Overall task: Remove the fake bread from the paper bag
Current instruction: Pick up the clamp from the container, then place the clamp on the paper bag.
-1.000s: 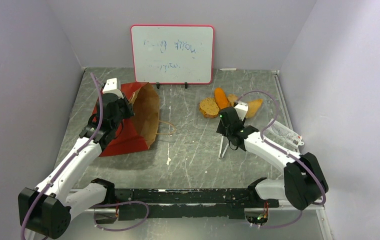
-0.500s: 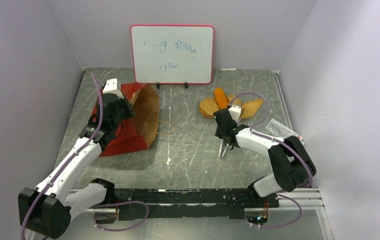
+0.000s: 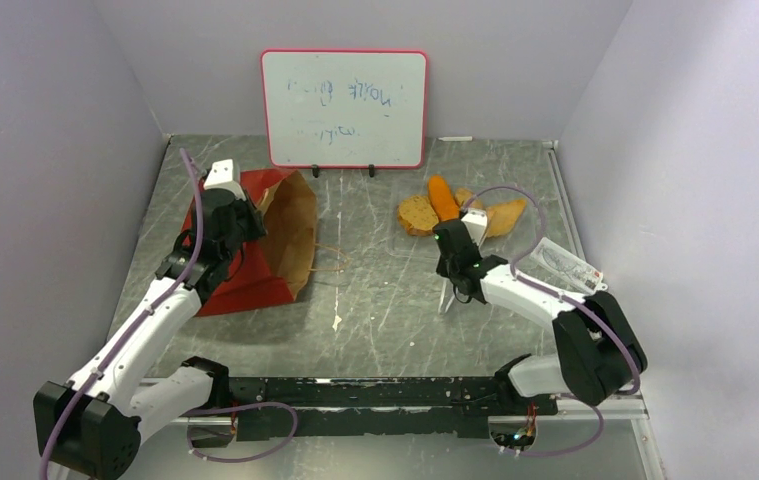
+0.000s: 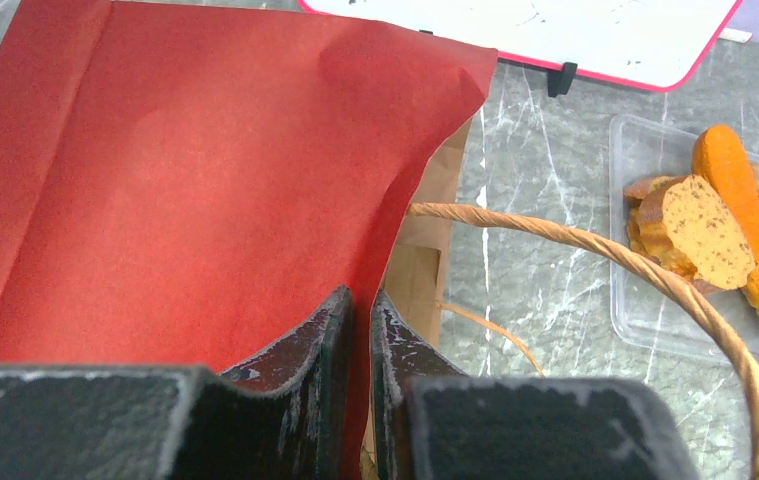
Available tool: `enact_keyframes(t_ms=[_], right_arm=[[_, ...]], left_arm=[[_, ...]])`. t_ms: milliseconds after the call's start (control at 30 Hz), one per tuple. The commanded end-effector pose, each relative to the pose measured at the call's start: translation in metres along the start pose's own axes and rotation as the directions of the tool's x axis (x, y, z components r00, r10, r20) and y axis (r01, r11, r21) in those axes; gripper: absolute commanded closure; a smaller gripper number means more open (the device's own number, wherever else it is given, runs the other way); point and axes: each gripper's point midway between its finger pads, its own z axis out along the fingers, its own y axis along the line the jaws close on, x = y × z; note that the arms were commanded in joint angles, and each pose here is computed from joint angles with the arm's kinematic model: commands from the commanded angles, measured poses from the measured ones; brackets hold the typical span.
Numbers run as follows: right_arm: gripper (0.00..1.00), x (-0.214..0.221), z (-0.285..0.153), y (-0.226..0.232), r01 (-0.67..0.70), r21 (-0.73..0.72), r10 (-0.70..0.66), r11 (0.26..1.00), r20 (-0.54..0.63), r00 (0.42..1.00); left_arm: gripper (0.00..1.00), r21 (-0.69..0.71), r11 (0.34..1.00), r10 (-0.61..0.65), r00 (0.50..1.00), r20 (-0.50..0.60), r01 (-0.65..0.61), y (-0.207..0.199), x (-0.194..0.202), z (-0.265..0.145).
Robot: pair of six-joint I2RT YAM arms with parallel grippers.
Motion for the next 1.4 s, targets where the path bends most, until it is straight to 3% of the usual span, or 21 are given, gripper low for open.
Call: enact_keyframes(t_ms=[0, 267, 467, 667, 1033, 1367], right_arm=[[0.98, -0.012, -0.013, -0.003, 0.01, 0.003, -0.01, 1.0, 0.052, 0.999], [1.0, -0.028, -0.038, 0.009, 0.062, -0.032, -0.058, 0.998, 0.122, 0.991], [1.0, -0.025, -0.067, 0.063, 0.244, -0.153, -0.217, 0.958, 0.17, 0.961], [1.0, 0.006, -0.093, 0.108, 0.401, -0.272, -0.363, 0.875, 0.181, 0.914], [1.0, 0.066, -0.143, 0.164, 0.551, -0.428, -0.503, 0.716, 0.231, 0.833], [1.0, 0.106, -0.157, 0.189, 0.591, -0.494, -0.554, 0.637, 0.24, 0.797]], left_arm=[[0.93, -0.012, 1.0, -0.008, 1.0, 0.02, 0.008, 0.004, -0.008, -0.008], [0.93, 0.06, 0.998, 0.016, 1.0, 0.019, -0.017, -0.007, -0.009, -0.015], [0.93, 0.209, 0.976, 0.068, 0.998, -0.001, -0.066, -0.029, 0.004, -0.018], [0.93, 0.325, 0.934, 0.152, 0.988, 0.016, -0.149, -0.053, 0.016, -0.022], [0.93, 0.484, 0.775, 0.411, 0.906, 0.102, -0.406, -0.105, 0.034, -0.011], [0.93, 0.525, 0.679, 0.491, 0.849, 0.195, -0.513, -0.119, 0.027, -0.007]])
